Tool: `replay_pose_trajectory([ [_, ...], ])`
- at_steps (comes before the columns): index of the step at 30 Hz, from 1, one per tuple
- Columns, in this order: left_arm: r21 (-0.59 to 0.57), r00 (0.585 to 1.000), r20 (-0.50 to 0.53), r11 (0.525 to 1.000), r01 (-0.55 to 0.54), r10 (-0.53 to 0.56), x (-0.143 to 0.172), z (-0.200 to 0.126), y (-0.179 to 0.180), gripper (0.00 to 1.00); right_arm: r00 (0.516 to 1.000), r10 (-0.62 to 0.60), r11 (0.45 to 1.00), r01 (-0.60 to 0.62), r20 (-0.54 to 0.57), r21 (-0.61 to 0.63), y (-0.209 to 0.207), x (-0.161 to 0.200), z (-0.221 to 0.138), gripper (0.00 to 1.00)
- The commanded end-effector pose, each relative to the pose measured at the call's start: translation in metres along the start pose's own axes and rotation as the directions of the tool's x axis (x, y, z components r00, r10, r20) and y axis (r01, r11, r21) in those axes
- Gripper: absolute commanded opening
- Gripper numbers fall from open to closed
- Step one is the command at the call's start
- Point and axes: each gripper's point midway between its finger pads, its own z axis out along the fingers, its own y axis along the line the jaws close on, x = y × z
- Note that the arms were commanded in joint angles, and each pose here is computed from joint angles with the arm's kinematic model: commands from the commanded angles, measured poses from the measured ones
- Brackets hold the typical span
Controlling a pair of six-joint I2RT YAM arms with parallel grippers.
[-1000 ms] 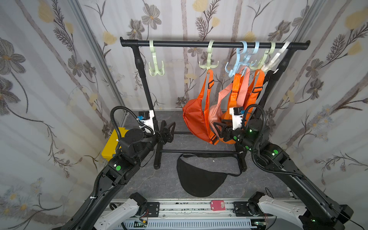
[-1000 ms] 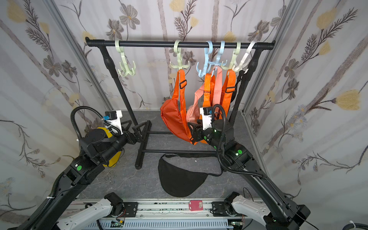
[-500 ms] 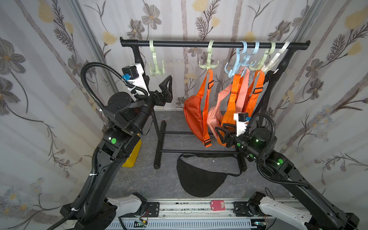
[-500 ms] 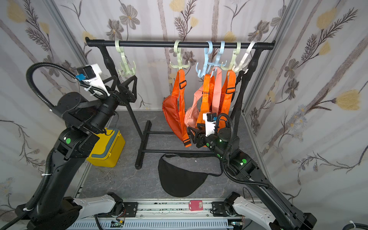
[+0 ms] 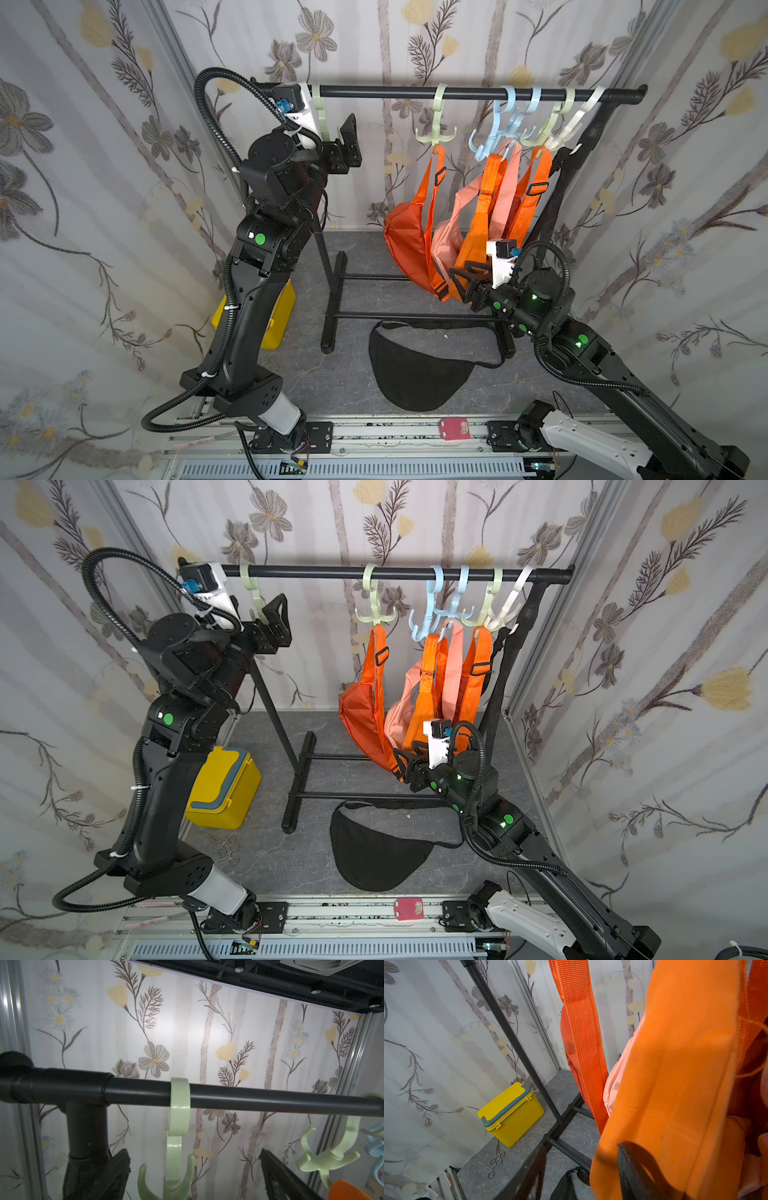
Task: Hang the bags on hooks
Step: Adjust the hook on the clothesline.
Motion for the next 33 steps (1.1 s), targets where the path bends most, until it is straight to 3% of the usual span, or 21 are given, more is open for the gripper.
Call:
replay_pose_trajectory([
  [1, 0.012, 1.000, -0.007, 1.000, -0.013, 0.013, 0.004, 0.010, 0.001, 0.96, 0.999, -0.010, 1.000, 0.010, 0.035, 0.007, -0.001, -0.007, -0.004, 0.56],
  [11, 0.232, 0.995, -0.098, 0.972, 0.033, -0.010, 0.047, 0.037, -0.051, 0.94, 0.998, -0.011, 1.000, 0.010, 0.056, 0.027, -0.006, -0.007, -0.010, 0.55],
  [18, 0.372, 0.988, -0.143, 0.928, -0.001, 0.059, 0.070, 0.032, -0.106, 0.93, 0.999, -0.005, 1.000, 0.004, 0.048, 0.023, -0.006, -0.002, -0.004, 0.55],
  [27, 0.431, 0.992, -0.103, 0.902, -0.021, 0.072, 0.046, 0.011, -0.113, 0.94, 0.999, -0.005, 0.999, 0.004, 0.047, 0.032, -0.008, -0.001, -0.001, 0.55],
  [33, 0.492, 0.994, -0.104, 0.871, 0.013, 0.044, 0.023, -0.024, -0.113, 0.96, 0.999, -0.001, 1.000, 0.000, 0.038, 0.030, -0.008, 0.004, 0.002, 0.55],
])
